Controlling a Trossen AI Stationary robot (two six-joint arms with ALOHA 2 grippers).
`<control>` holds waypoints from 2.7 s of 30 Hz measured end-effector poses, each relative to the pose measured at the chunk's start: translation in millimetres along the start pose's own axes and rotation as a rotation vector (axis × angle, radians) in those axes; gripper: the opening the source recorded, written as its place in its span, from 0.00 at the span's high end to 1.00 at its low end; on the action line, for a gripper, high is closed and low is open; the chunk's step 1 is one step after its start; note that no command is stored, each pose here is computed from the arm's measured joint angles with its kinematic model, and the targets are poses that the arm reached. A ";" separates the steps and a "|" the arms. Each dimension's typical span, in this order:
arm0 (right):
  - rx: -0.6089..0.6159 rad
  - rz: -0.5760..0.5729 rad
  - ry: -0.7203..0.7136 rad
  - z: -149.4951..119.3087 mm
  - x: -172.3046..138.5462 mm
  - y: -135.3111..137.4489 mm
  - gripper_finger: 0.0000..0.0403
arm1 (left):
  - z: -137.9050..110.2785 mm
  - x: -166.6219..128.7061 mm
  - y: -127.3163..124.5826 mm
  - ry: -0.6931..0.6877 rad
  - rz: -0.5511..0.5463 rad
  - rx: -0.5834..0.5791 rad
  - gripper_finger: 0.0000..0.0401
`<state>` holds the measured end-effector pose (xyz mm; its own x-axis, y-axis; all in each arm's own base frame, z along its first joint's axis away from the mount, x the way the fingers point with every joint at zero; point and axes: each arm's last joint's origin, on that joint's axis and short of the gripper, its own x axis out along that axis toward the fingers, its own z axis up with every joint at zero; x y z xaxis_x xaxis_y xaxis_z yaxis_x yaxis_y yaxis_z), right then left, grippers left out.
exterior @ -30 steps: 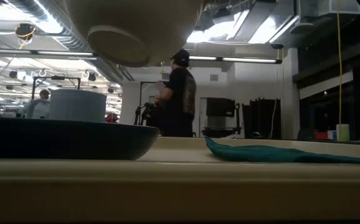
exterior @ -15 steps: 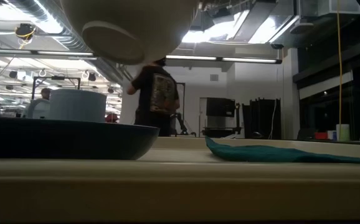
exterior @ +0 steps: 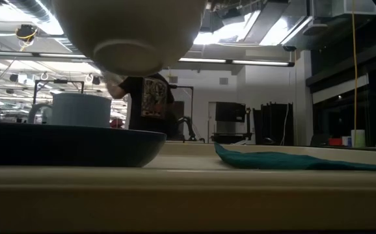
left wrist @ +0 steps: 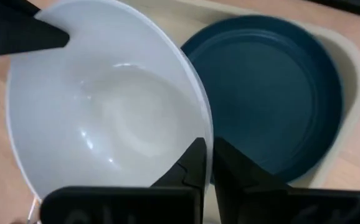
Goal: Set up tray
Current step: Put the white bowl on top of the green plate on the light brown serving tray
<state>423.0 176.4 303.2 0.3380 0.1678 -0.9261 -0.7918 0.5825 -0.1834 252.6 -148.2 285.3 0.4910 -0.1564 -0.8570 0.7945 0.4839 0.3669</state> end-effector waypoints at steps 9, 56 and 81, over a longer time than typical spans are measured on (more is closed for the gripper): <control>0.092 -0.030 -0.046 3.9 -1.9 -3.2 0.73 | 1.1 -0.1 2.5 0.023 0.021 -0.035 0.99; 0.431 -0.269 -0.191 4.4 -64.3 -10.2 0.54 | -4.7 -44.9 -34.2 0.072 -0.122 -0.201 0.99; 0.549 -0.431 -0.083 -33.5 -67.0 -56.4 0.54 | 32.1 22.2 -50.1 0.068 -0.179 -0.222 0.99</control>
<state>427.9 105.6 364.5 0.6192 -0.1206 -0.7759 -0.2148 0.9244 -0.3151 235.2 -203.6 259.5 0.3190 -0.2014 -0.9261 0.7651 0.6314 0.1263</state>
